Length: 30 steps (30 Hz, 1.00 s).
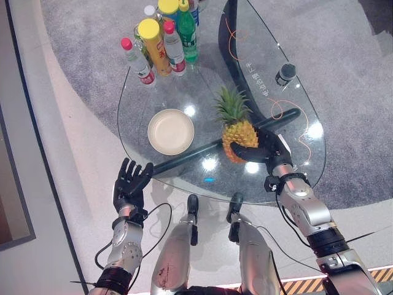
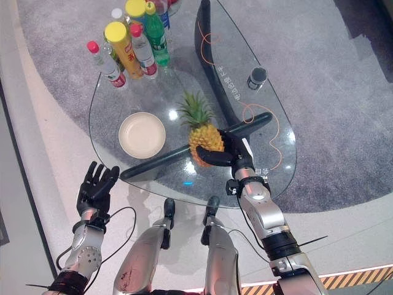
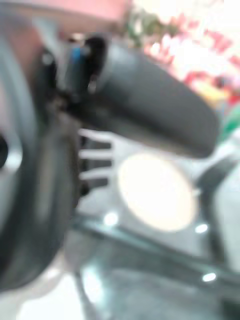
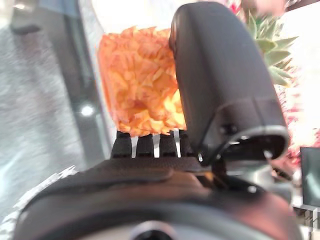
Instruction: Pick up the fruit to the plate
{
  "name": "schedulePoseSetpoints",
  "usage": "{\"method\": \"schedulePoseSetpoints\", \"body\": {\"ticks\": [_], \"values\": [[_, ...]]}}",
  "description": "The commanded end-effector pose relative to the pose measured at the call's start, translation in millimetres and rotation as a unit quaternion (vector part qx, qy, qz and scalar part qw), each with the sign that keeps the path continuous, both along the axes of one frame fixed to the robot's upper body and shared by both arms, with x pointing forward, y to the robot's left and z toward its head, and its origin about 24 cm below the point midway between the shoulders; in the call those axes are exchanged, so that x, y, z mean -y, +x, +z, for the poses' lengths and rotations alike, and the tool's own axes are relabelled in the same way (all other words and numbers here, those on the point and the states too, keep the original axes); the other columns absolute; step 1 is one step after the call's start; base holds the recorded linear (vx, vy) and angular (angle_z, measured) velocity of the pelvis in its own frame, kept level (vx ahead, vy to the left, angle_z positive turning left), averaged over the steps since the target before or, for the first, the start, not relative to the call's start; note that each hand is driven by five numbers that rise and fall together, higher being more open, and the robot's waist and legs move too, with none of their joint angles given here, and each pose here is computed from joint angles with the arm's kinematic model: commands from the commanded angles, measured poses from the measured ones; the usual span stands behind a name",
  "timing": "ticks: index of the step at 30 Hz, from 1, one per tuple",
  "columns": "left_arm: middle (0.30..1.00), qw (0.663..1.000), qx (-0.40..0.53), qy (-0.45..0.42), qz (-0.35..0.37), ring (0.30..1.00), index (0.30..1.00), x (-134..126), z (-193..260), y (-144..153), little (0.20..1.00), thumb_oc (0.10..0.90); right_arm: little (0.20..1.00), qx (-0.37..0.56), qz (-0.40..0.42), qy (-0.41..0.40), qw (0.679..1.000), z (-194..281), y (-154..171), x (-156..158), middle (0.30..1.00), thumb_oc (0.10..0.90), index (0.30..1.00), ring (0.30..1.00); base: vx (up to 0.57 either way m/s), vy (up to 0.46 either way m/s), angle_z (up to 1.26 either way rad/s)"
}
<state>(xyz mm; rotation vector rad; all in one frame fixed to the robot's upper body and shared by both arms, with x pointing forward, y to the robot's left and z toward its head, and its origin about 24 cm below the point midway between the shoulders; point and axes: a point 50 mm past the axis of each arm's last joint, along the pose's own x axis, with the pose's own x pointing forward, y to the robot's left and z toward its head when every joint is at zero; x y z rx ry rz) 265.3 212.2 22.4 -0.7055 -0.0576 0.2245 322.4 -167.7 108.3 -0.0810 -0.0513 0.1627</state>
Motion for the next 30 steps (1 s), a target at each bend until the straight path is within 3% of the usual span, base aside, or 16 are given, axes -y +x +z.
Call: {"method": "schedulePoseSetpoints", "body": {"ticks": [1, 5, 13, 21, 30], "values": [[0.9, 0.98, 0.16, -0.015, -0.12, 0.9, 0.9, 18, 52, 1, 0.9, 0.8, 0.2, 0.191, 0.124, 0.002, 0.974, 73, -17, -31, 0.3, 0.1, 0.3, 0.3, 0.02, -0.037, 0.08], [0.9, 0.948, 0.227, -0.044, -0.219, 0.9, 0.9, 42, 75, -1, 0.9, 0.8, 0.2, 0.195, 0.162, -0.013, 0.967, 71, -23, -36, 0.3, 0.1, 0.3, 0.3, 0.01, -0.008, 0.01], [0.9, 0.915, 0.254, -0.053, -0.309, 0.9, 0.9, 63, 88, -4, 0.9, 0.8, 0.2, 0.202, 0.213, -0.025, 0.956, 70, -32, -50, 0.3, 0.1, 0.3, 0.3, 0.0, -0.002, 0.01], [0.9, 0.903, 0.26, -0.033, -0.341, 0.9, 0.9, 72, 94, -5, 0.9, 0.8, 0.2, 0.192, 0.287, -0.045, 0.938, 65, -43, -70, 0.3, 0.1, 0.3, 0.3, 0.0, -0.002, 0.06], [0.9, 0.892, 0.286, -0.036, -0.347, 0.9, 0.9, 72, 98, -8, 0.9, 0.8, 0.2, 0.158, 0.444, -0.12, 0.874, 54, -67, -99, 0.3, 0.1, 0.3, 0.3, 0.0, 0.006, 0.05]]}}
